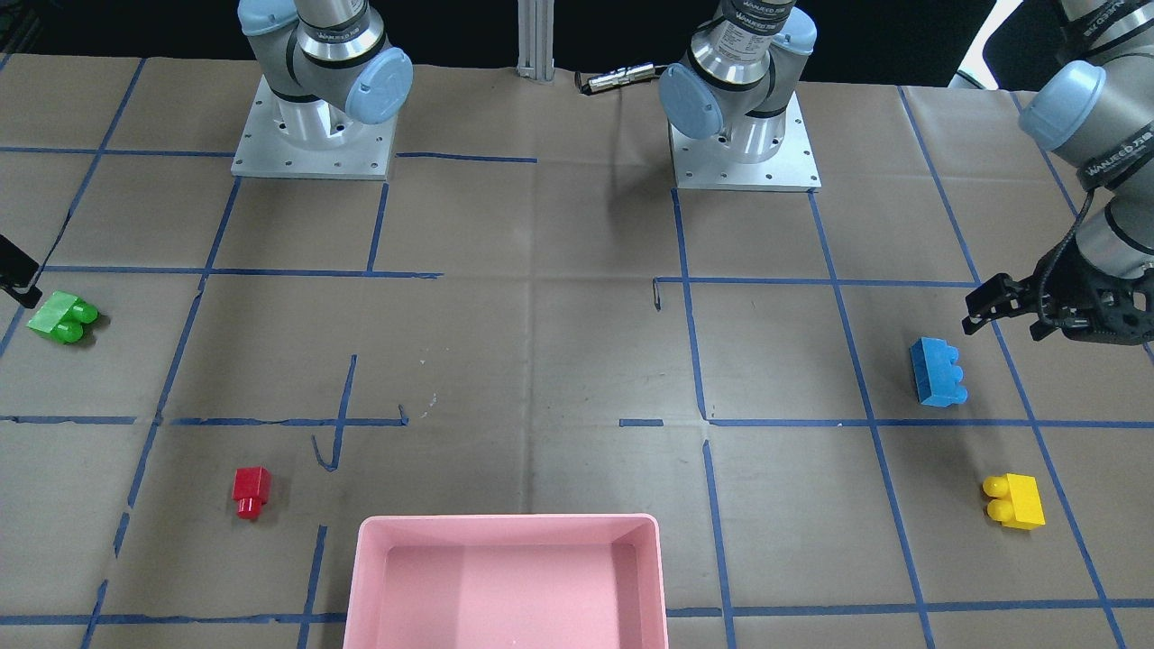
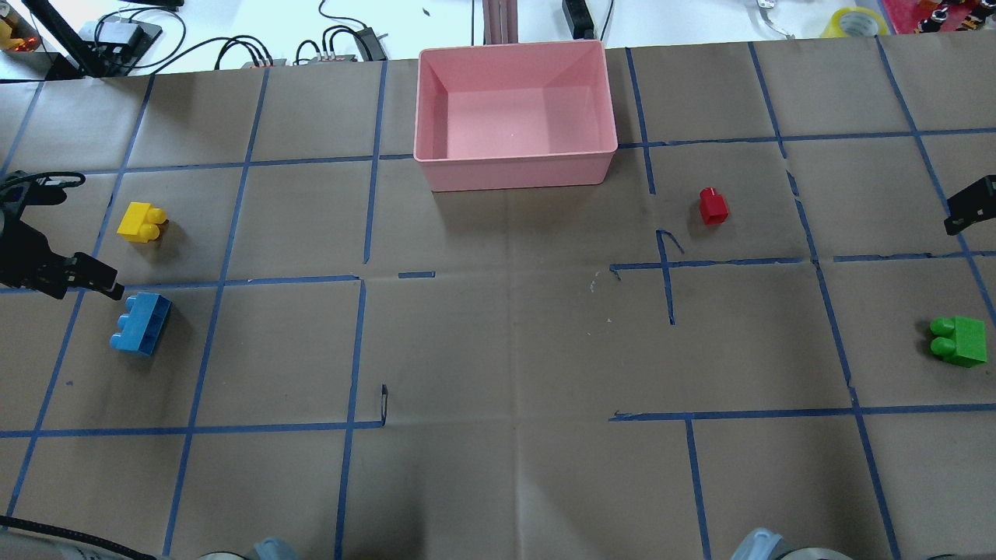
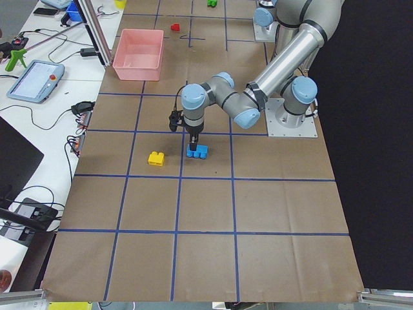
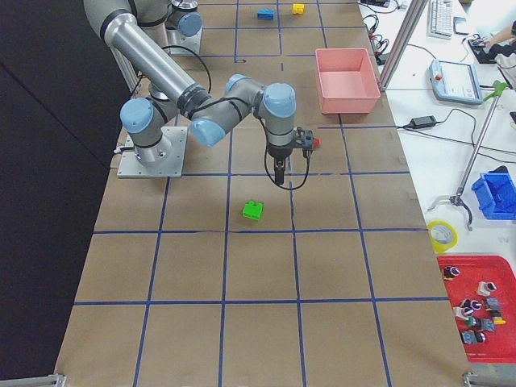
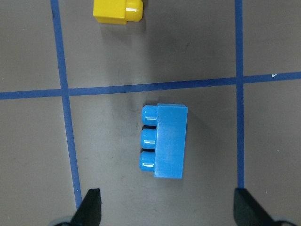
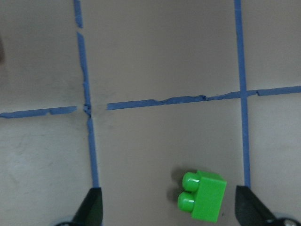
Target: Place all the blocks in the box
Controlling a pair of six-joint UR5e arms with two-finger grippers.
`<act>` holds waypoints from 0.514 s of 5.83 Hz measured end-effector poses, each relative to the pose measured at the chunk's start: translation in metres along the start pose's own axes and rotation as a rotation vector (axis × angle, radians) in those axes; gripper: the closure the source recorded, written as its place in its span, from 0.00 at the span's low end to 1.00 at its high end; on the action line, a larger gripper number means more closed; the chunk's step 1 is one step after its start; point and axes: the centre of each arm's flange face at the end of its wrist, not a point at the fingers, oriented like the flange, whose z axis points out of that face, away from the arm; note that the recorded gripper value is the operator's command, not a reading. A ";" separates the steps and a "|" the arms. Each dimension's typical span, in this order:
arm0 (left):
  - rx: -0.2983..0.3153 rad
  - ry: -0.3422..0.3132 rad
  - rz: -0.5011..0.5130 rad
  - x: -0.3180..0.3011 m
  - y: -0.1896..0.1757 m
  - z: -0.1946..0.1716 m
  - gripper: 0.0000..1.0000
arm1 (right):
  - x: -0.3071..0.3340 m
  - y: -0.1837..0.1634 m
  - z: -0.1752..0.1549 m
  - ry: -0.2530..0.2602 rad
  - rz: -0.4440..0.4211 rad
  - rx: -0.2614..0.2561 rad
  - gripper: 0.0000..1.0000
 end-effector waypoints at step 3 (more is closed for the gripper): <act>-0.016 0.023 0.022 -0.010 -0.009 0.057 0.01 | 0.027 0.014 0.060 -0.018 0.134 -0.055 0.09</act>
